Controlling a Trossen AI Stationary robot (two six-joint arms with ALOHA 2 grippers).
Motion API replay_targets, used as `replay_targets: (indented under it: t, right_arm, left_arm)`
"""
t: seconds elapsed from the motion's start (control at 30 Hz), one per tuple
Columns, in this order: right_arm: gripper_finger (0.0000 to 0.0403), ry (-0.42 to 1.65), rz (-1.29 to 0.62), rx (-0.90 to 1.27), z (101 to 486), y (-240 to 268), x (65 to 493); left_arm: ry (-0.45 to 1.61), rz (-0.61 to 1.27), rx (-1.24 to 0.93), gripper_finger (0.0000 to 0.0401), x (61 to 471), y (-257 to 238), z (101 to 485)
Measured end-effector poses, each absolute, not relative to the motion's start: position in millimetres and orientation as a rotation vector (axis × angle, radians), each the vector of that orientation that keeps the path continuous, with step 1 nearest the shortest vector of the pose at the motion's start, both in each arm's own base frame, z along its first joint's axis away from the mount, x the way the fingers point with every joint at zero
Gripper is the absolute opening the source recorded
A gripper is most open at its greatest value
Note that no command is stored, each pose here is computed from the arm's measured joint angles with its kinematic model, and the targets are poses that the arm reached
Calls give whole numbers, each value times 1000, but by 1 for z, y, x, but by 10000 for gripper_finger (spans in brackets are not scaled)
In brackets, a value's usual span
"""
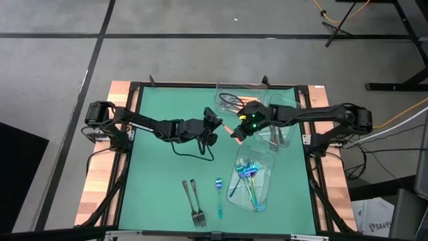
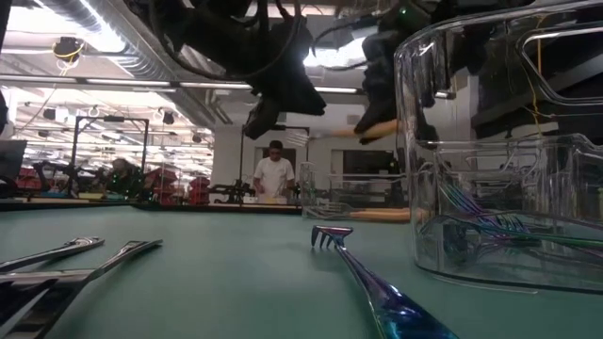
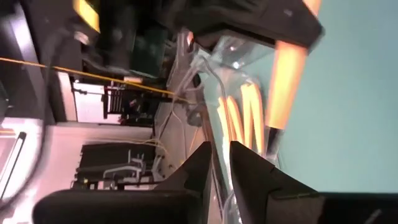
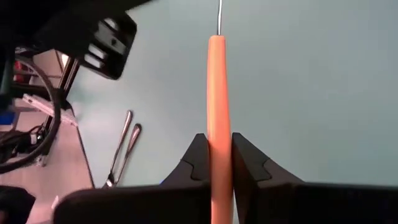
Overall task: Sort silverware by color (type)
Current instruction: Put the orange fork into the top transparent bin
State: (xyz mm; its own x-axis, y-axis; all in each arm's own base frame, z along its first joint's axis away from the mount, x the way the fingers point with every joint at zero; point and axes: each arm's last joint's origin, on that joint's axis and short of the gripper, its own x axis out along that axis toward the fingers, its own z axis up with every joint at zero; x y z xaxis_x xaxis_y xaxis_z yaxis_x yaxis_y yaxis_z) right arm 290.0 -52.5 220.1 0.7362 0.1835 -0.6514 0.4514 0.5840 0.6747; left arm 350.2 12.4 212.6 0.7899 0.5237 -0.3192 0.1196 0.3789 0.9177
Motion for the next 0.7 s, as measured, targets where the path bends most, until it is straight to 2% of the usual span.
replay_targets:
  t: [0.23, 0.43, 0.7]
  right_arm:
    - [10, 726, -174, 947, 223, -54, 291]
    - [10, 696, -208, 898, 233, -76, 281]
    - [10, 708, -279, 639, 272, -124, 264]
  left_arm:
    - [672, 302, 1176, 49, 349, 13, 211]
    - [642, 254, 1155, 49, 349, 4, 210]
    - [578, 169, 1062, 49, 350, -10, 208]
